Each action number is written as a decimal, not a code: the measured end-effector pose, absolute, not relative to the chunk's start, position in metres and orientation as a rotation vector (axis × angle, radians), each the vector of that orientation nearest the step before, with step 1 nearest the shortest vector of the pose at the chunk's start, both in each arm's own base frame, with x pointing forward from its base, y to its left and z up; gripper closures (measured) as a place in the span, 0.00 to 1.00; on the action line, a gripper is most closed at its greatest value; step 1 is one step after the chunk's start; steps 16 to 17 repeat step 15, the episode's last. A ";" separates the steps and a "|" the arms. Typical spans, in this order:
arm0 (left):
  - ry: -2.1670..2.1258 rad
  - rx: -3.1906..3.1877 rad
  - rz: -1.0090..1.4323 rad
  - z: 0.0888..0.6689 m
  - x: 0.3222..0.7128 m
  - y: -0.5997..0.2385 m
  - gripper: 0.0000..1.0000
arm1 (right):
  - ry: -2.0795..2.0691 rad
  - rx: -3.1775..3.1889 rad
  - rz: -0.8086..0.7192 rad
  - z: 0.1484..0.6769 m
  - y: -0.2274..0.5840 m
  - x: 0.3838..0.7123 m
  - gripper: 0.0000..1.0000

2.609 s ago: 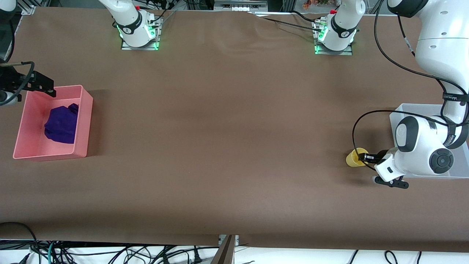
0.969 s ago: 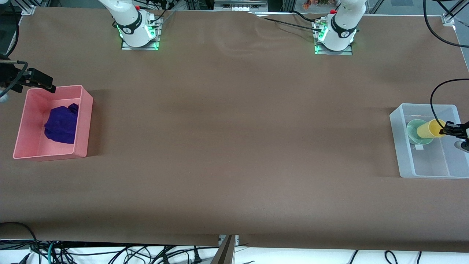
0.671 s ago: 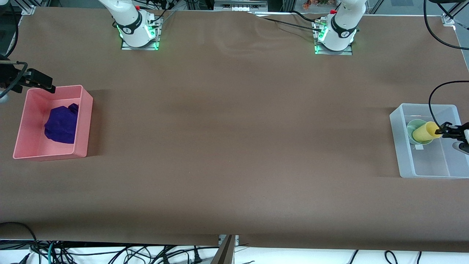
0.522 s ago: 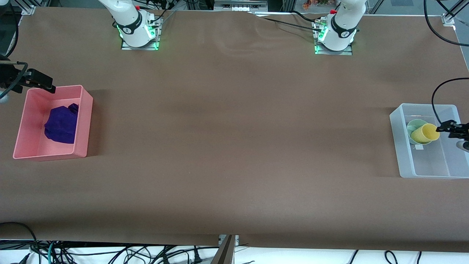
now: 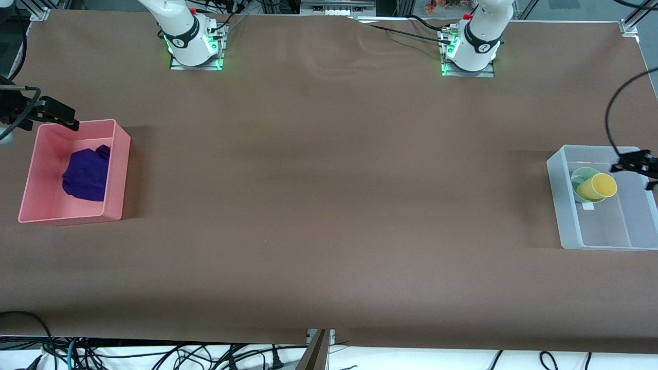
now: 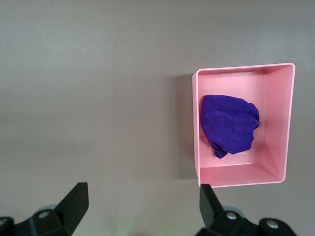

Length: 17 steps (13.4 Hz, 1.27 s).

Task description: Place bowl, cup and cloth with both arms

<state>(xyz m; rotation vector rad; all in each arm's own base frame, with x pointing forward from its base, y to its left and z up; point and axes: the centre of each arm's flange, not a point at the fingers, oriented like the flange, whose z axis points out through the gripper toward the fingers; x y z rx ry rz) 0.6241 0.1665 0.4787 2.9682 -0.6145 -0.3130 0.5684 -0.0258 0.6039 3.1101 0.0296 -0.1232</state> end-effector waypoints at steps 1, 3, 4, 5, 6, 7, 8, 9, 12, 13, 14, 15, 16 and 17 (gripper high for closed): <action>-0.587 2.969 -0.346 0.493 0.623 0.130 0.00 | 0.029 3.110 -0.123 0.604 -0.026 0.568 0.00; -0.546 2.972 -0.425 0.516 0.612 0.072 0.00 | 0.030 3.110 -0.123 0.604 -0.026 0.568 0.00; -0.518 2.988 -0.437 0.527 0.608 0.049 0.00 | 0.031 3.110 -0.123 0.604 -0.026 0.568 0.00; -0.491 3.014 -0.429 0.539 0.604 0.026 0.00 | 0.031 3.110 -0.123 0.604 -0.025 0.568 0.00; -0.471 3.050 -0.421 0.551 0.597 -0.002 0.00 | 0.031 3.110 -0.123 0.604 -0.025 0.568 0.00; -0.451 3.093 -0.409 0.562 0.589 -0.030 0.00 | 0.031 3.110 -0.123 0.604 -0.025 0.568 0.00; -0.433 3.138 -0.393 0.572 0.581 -0.054 0.00 | 0.031 3.110 -0.123 0.604 -0.025 0.568 0.00; -0.415 3.177 -0.374 0.579 0.572 -0.071 0.00 | 0.031 3.110 -0.123 0.604 -0.025 0.568 0.00; -0.291 3.150 -0.260 0.587 0.547 -0.071 0.00 | 0.037 3.109 -0.122 0.604 -0.024 0.569 0.00; -0.241 3.137 -0.218 0.583 0.540 -0.057 0.00 | 0.038 3.109 -0.122 0.604 -0.023 0.569 0.00; -0.206 3.131 -0.199 0.579 0.533 -0.046 0.00 | 0.038 3.109 -0.122 0.604 -0.023 0.569 0.00; -0.185 3.132 -0.193 0.576 0.529 -0.040 0.00 | 0.038 3.109 -0.122 0.604 -0.023 0.569 0.00; -0.185 3.132 -0.193 0.576 0.529 -0.040 0.00 | 0.038 3.109 -0.122 0.604 -0.023 0.569 0.00; -0.185 3.132 -0.193 0.576 0.529 -0.040 0.00 | 0.038 3.109 -0.122 0.604 -0.023 0.569 0.00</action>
